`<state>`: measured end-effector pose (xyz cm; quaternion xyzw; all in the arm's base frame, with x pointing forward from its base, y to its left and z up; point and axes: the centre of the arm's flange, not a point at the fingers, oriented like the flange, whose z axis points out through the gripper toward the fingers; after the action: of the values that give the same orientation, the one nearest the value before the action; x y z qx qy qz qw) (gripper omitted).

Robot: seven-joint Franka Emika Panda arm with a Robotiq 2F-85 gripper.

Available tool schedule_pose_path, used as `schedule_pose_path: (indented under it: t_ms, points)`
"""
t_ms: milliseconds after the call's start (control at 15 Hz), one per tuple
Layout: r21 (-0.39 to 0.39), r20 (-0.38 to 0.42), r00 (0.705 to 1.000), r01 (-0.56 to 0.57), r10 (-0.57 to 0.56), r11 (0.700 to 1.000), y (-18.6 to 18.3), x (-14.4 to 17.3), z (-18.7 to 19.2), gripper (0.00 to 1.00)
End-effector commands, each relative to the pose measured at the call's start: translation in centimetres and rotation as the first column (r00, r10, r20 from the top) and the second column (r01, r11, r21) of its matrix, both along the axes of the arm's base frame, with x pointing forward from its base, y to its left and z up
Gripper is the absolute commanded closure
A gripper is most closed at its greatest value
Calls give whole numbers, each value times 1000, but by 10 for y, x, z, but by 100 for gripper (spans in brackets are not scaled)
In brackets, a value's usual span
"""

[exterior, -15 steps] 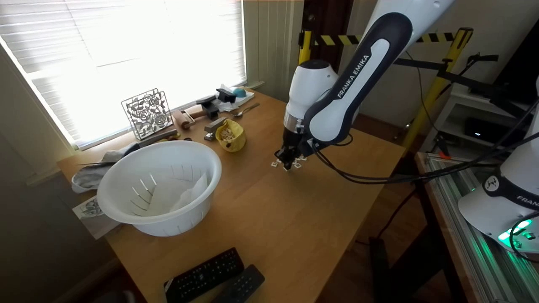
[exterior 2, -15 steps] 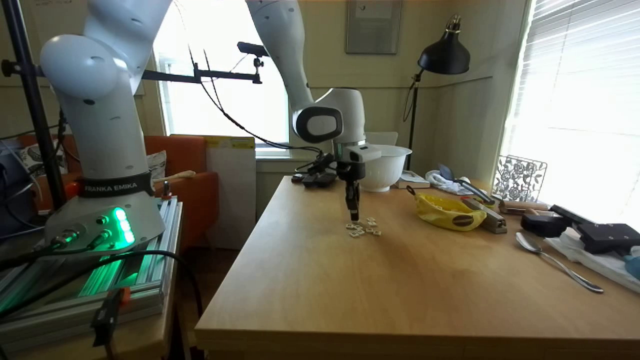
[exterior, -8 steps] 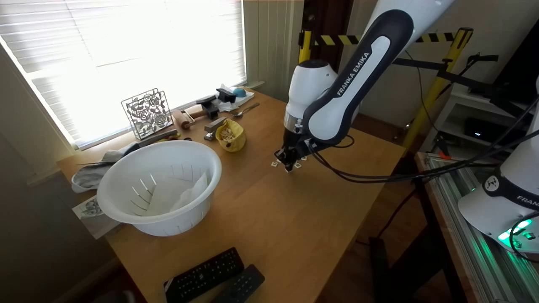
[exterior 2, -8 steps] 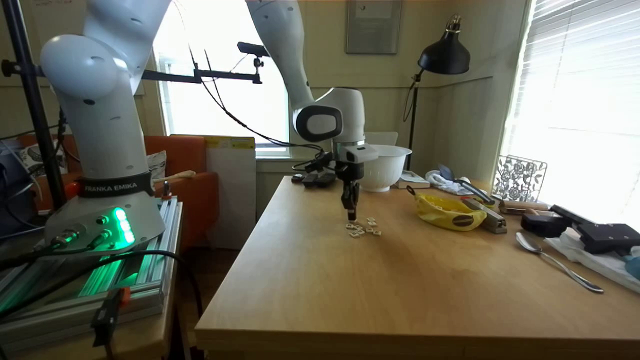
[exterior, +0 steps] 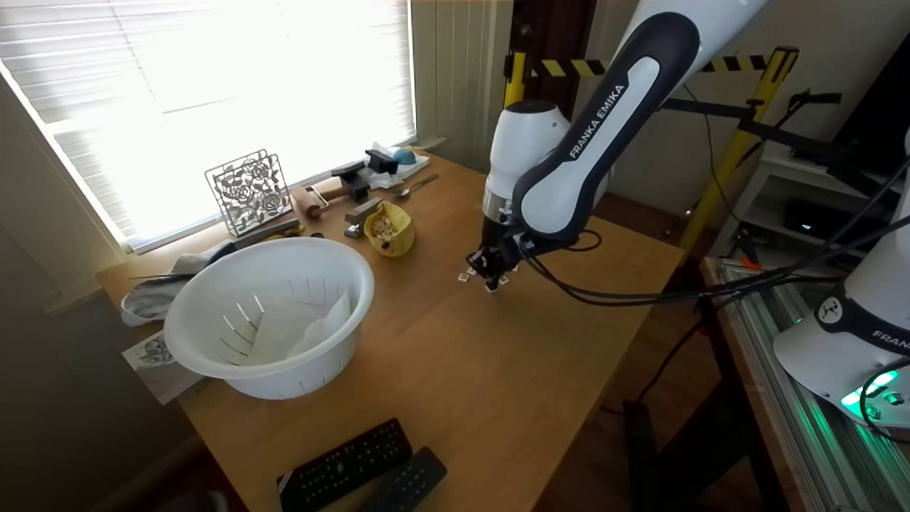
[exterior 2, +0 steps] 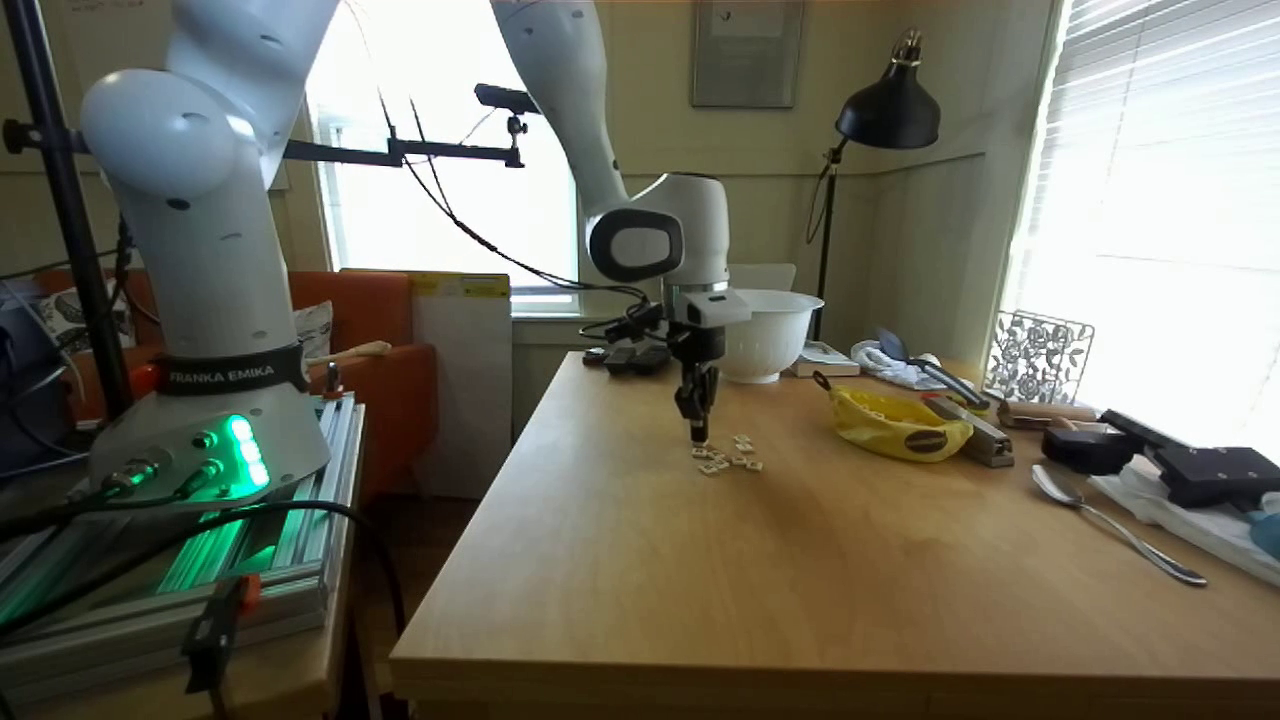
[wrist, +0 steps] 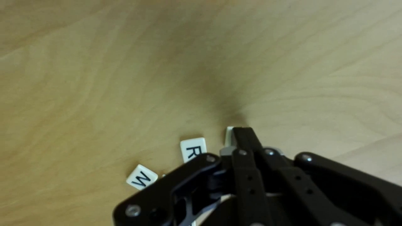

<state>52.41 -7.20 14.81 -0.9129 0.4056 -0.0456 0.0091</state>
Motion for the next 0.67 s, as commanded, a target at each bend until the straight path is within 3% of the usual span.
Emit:
schedule_pose_path:
  t_ms: [0,267,600]
  points:
    - [15,14,999,40,-40,999,0,-11,16,100]
    - [23,52,997,52,-54,998,-2,-9,32,100]
    - [-20,60,994,-92,93,996,-10,-7,37,100]
